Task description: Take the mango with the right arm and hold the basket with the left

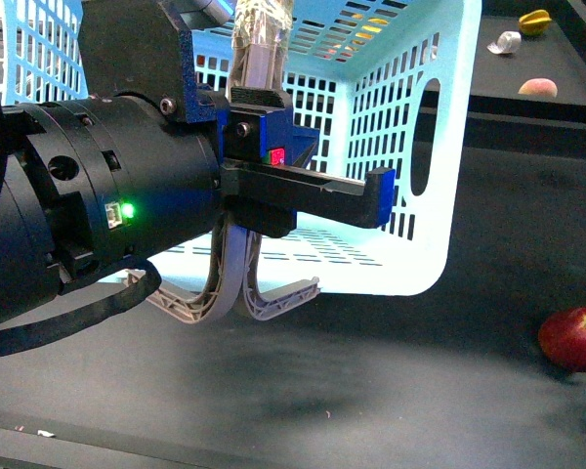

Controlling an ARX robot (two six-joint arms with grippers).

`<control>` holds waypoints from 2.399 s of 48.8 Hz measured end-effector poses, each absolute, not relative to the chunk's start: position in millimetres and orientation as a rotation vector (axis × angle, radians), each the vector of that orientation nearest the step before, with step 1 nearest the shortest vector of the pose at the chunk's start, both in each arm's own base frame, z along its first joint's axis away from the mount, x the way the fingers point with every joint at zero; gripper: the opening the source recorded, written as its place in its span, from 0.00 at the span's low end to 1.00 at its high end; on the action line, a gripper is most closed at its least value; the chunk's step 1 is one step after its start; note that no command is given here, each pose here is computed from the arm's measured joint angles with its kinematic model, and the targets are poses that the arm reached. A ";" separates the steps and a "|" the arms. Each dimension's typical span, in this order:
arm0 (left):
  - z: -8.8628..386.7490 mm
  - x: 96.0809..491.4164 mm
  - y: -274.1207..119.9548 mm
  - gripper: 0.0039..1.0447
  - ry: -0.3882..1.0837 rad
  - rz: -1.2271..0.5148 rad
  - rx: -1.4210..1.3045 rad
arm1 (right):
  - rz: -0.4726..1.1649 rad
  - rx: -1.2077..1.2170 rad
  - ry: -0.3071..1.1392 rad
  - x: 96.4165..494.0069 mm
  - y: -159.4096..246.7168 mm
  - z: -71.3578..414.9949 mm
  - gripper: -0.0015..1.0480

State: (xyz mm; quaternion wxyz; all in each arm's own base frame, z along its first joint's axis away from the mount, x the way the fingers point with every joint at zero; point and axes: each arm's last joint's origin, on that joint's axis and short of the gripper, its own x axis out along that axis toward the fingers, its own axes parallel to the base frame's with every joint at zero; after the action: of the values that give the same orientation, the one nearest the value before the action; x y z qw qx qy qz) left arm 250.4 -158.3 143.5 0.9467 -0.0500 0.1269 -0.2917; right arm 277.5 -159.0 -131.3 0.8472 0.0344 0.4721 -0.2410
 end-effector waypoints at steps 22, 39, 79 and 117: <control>143.5 250.4 -158.3 0.04 0.258 -0.594 -0.102 | -0.456 0.152 0.901 278.7 -154.2 -77.5 0.57; 143.5 250.4 -158.3 0.04 0.258 -0.594 -0.102 | -0.323 0.255 0.751 286.6 -129.1 4.1 0.57; 143.5 250.4 -158.3 0.04 0.258 -0.594 -0.102 | 0.340 0.197 0.464 268.6 85.4 191.1 0.57; 143.4 250.3 -158.3 0.04 0.259 -0.594 -0.102 | 0.266 0.177 0.529 320.6 139.1 147.0 0.76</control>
State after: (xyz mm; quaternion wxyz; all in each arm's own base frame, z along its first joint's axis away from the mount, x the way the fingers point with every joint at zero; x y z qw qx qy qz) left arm 250.3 -158.3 143.4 0.9467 -0.0499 0.1271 -0.2916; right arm 320.6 139.1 147.0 0.9527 0.0869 0.2602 0.1309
